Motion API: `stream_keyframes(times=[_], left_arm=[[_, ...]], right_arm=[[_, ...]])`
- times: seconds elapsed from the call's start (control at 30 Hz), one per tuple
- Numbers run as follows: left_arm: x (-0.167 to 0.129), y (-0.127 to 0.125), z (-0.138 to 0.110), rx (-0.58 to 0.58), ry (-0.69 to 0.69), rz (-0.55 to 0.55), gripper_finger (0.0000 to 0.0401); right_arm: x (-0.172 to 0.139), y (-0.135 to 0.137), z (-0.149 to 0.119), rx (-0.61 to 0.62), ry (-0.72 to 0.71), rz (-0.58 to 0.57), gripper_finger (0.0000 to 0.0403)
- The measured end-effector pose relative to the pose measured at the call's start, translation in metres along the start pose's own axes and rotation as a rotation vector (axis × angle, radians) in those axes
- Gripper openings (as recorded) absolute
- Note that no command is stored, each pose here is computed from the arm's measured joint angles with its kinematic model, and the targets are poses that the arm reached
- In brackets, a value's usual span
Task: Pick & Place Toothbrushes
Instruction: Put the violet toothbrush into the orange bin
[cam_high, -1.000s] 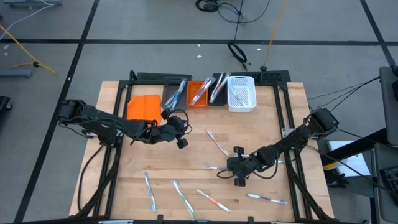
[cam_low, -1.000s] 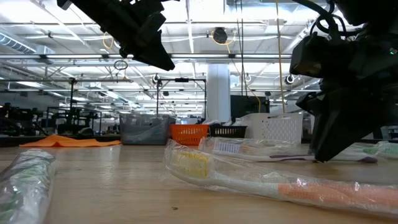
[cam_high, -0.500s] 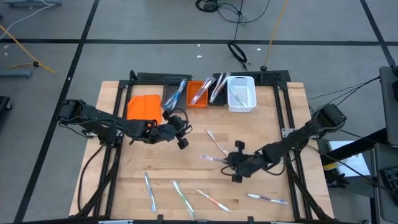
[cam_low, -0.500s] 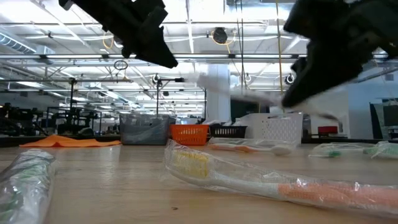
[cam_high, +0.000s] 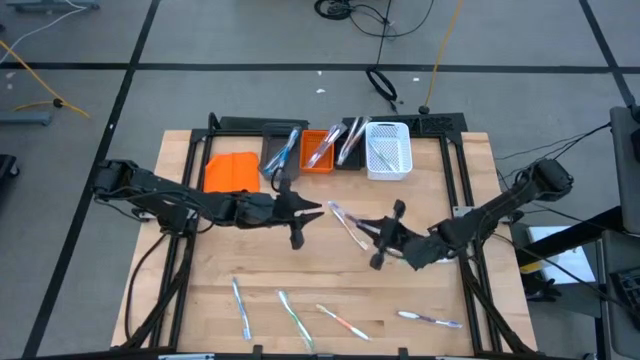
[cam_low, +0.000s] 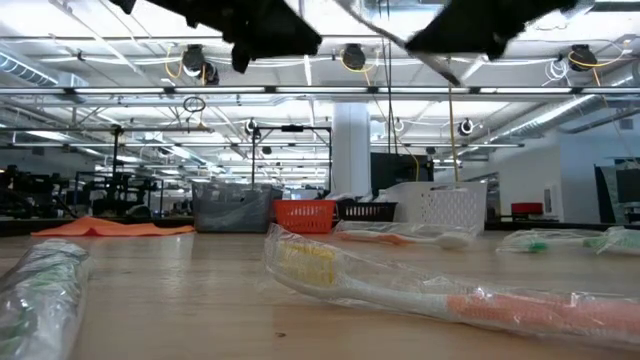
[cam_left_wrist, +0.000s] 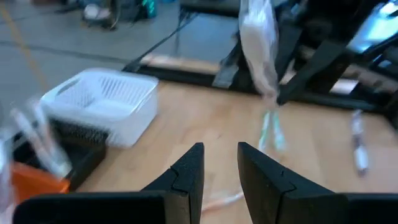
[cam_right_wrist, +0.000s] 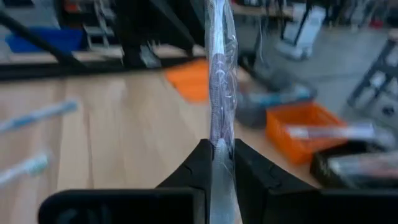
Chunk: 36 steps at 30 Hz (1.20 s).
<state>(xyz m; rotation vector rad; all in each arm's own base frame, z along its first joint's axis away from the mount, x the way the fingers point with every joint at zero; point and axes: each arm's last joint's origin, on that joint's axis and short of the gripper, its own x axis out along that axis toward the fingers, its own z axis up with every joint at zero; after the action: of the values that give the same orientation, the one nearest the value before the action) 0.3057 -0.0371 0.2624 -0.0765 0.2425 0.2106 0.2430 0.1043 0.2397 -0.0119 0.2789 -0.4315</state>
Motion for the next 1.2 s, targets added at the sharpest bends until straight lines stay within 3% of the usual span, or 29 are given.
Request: stream_keyframes(times=[0.37,1.2], left_arm=[[-0.002,-0.004,0.022,-0.009,-0.213,-0.110,0.0099],[-0.006,-0.004,0.035,-0.020,-0.343,-0.145,0.0094]], right_arm=[[0.021,-0.001,0.019,-0.016,-0.160,0.042,0.0030],[0.026,-0.002,0.024,-0.015,-0.206,0.065,0.0030]])
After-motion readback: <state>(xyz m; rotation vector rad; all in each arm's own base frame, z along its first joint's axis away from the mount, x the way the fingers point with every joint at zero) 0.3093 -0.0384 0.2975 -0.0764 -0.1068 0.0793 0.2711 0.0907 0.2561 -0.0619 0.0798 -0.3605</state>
